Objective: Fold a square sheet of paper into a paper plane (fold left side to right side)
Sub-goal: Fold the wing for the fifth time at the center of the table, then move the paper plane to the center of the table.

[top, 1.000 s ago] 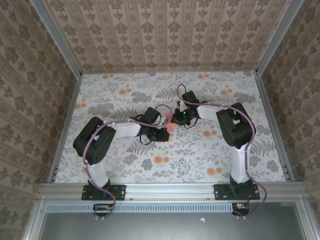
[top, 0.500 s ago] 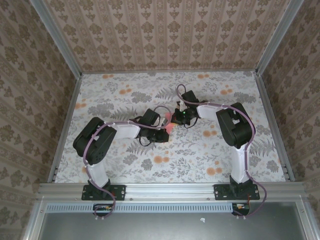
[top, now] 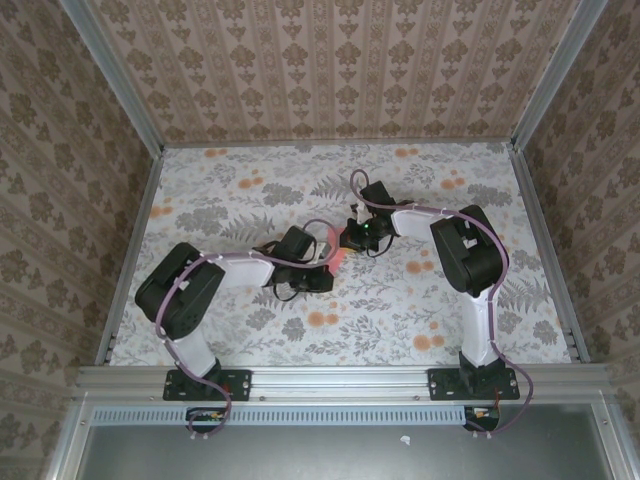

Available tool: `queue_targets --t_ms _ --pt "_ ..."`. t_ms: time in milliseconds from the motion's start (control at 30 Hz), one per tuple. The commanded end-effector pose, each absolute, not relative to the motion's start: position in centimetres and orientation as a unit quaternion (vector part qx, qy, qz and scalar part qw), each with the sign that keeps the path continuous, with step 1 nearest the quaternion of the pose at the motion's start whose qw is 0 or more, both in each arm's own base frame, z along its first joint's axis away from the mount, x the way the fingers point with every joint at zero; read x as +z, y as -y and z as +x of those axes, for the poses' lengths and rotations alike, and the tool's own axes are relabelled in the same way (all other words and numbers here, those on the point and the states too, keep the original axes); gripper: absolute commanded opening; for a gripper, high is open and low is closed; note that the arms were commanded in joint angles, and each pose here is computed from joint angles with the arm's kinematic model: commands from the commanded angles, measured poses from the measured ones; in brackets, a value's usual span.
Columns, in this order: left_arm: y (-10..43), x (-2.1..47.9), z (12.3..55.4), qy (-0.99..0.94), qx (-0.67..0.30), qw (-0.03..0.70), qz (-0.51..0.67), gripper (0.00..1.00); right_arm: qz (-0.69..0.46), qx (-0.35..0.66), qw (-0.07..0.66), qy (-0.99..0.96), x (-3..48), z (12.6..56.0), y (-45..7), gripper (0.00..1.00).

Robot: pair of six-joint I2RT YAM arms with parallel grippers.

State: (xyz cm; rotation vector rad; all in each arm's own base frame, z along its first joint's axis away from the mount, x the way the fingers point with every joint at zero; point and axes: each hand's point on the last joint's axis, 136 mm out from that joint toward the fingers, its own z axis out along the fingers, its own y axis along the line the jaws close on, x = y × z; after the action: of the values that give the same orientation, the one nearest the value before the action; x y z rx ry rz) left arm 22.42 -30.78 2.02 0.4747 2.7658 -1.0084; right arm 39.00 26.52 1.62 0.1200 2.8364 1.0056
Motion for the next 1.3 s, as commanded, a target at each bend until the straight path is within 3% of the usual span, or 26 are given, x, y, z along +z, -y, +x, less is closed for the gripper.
queue_targets --t_ms 0,233,367,633,767,900,1167,1267 --pt "28.9 0.4 19.6 -0.94 -0.307 0.025 0.145 0.09 0.054 0.281 0.042 -0.957 -1.6 38.3 -24.7 0.0" --pt "29.2 1.8 20.2 -0.935 -0.323 0.043 0.139 0.08 0.045 0.299 0.059 -0.951 -0.3 39.0 -25.3 0.0" --pt "29.7 5.0 21.8 -0.917 -0.368 0.083 0.129 0.11 0.024 0.333 0.102 -0.937 3.4 40.9 -26.5 0.04" --pt "26.0 11.5 26.3 -0.891 -0.403 0.197 0.065 0.33 0.012 0.31 0.201 -0.929 10.6 42.0 -23.9 0.36" --pt "23.1 13.0 28.4 -0.889 -0.38 0.255 0.017 0.38 0.038 0.257 0.216 -0.941 10.7 39.6 -21.3 0.5" --pt "21.2 14.4 29.8 -0.884 -0.361 0.298 -0.008 0.39 0.064 0.238 0.186 -0.951 8.5 36.7 -21.2 0.64" --pt "20.7 14.8 29.9 -0.883 -0.352 0.31 -0.013 0.42 0.042 0.268 0.142 -0.952 5.9 35.8 -26.6 0.66" --pt "20.5 14.5 29.8 -0.885 -0.349 0.308 -0.016 0.42 0.038 0.253 0.134 -0.957 4.8 35.9 -27.0 0.62"
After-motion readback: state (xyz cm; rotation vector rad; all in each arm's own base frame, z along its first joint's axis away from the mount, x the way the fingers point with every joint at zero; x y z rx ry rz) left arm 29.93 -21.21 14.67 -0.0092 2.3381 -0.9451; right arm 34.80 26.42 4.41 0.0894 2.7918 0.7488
